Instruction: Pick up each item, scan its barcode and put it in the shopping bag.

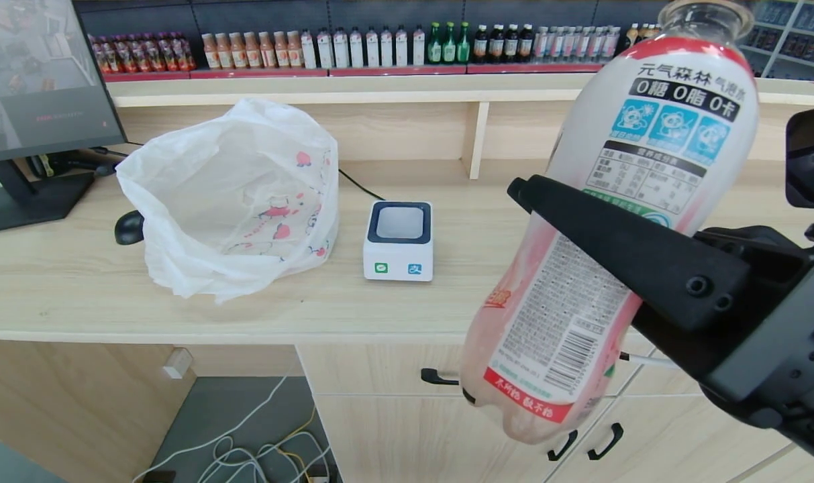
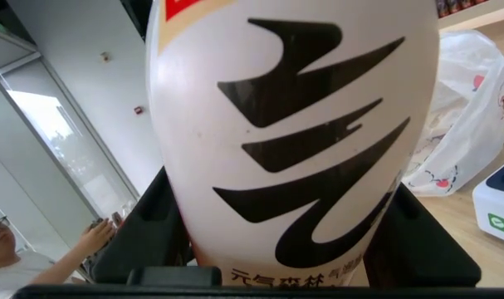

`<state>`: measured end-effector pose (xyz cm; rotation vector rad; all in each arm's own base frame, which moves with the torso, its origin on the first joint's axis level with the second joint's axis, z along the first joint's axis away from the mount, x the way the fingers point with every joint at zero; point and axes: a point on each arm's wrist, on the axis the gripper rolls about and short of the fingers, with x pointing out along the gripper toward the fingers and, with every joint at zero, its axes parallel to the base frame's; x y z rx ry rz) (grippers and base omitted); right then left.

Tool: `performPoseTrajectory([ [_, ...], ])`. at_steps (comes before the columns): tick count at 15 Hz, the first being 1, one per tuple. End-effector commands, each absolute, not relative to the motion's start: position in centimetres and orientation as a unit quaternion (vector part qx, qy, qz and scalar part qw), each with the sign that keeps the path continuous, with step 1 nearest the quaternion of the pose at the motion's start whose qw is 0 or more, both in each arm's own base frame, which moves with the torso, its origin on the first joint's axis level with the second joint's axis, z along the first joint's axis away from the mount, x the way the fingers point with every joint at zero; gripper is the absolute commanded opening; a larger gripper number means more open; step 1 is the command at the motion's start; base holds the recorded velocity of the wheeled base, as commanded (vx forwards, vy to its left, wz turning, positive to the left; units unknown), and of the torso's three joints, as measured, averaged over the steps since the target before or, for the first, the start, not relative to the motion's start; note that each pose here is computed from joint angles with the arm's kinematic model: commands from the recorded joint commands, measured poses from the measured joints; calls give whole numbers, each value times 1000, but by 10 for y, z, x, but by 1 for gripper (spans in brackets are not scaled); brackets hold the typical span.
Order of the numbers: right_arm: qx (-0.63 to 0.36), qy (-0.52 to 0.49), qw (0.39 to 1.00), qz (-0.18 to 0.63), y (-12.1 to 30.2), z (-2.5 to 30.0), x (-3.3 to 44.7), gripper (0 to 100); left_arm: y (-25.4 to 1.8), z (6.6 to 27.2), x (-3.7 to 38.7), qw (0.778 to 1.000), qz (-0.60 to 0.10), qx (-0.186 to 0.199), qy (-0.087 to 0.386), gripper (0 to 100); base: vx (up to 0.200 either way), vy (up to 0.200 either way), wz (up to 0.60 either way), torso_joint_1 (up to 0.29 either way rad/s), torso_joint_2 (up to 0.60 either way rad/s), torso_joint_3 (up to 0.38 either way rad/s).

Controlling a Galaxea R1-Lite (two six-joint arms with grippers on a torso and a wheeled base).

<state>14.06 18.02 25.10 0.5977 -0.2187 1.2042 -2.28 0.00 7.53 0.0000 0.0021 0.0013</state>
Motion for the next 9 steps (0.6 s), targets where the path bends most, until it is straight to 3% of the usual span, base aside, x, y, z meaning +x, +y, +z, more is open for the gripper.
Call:
performPoseTrajectory([
  [1,275,-99,777,557,181,250,141,0,0,75,-23,1000,1,0,1,100,0,0,0,0,0,0],
  [9,280,-102,767,568,185,252,135,0,0,75,-23,1000,1,0,1,100,0,0,0,0,0,0],
])
